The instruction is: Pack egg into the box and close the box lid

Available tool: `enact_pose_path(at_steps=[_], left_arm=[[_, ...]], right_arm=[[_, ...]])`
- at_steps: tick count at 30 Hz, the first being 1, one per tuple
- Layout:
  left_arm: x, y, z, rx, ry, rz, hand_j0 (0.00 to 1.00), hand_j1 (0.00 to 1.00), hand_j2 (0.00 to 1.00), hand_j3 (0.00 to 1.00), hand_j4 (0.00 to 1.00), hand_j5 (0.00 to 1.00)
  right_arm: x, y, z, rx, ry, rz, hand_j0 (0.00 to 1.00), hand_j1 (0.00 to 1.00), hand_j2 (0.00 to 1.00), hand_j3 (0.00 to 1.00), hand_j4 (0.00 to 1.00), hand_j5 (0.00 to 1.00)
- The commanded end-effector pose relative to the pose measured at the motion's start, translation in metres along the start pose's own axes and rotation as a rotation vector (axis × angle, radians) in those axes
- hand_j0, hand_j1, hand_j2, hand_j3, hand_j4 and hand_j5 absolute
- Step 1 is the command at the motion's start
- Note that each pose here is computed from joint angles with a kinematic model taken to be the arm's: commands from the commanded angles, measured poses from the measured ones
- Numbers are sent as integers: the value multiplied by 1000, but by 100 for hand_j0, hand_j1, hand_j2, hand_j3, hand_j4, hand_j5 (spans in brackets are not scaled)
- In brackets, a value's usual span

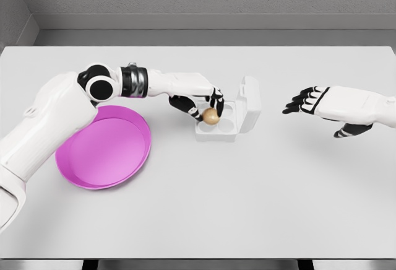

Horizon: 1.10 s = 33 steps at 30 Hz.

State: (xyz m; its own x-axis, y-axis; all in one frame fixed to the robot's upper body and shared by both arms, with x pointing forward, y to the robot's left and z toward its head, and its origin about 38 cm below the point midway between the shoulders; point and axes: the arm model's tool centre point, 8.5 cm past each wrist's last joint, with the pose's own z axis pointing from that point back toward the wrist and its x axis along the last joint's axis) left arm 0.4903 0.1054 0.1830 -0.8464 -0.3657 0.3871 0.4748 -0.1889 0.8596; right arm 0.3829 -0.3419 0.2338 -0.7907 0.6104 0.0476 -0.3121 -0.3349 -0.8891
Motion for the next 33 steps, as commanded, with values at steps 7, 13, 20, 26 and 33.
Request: enact_pose_path(at_steps=[7, 13, 20, 26, 33], left_arm=[[-6, -2, 4, 3, 14, 19, 71, 71, 71, 71, 71, 71], [-8, -2, 7, 5, 21, 22, 89, 89, 89, 89, 89, 89], [-8, -2, 8, 7, 20, 25, 95, 95, 95, 95, 95, 95], [-8, -3, 8, 7, 21, 28, 96, 96, 96, 96, 96, 96], [-9, -3, 9, 7, 22, 28, 97, 97, 97, 97, 97, 97]], right_arm=[[0, -5, 3, -11, 3, 6, 100, 100, 100, 100, 100, 100], [-8, -26, 16, -58, 43, 38, 100, 100, 100, 100, 100, 100], [-10, -26, 16, -62, 45, 35, 100, 100, 100, 100, 100, 100], [-8, -25, 13, -57, 37, 35, 100, 100, 100, 100, 100, 100], [-6, -20, 2, -47, 38, 49, 100, 100, 100, 100, 100, 100]])
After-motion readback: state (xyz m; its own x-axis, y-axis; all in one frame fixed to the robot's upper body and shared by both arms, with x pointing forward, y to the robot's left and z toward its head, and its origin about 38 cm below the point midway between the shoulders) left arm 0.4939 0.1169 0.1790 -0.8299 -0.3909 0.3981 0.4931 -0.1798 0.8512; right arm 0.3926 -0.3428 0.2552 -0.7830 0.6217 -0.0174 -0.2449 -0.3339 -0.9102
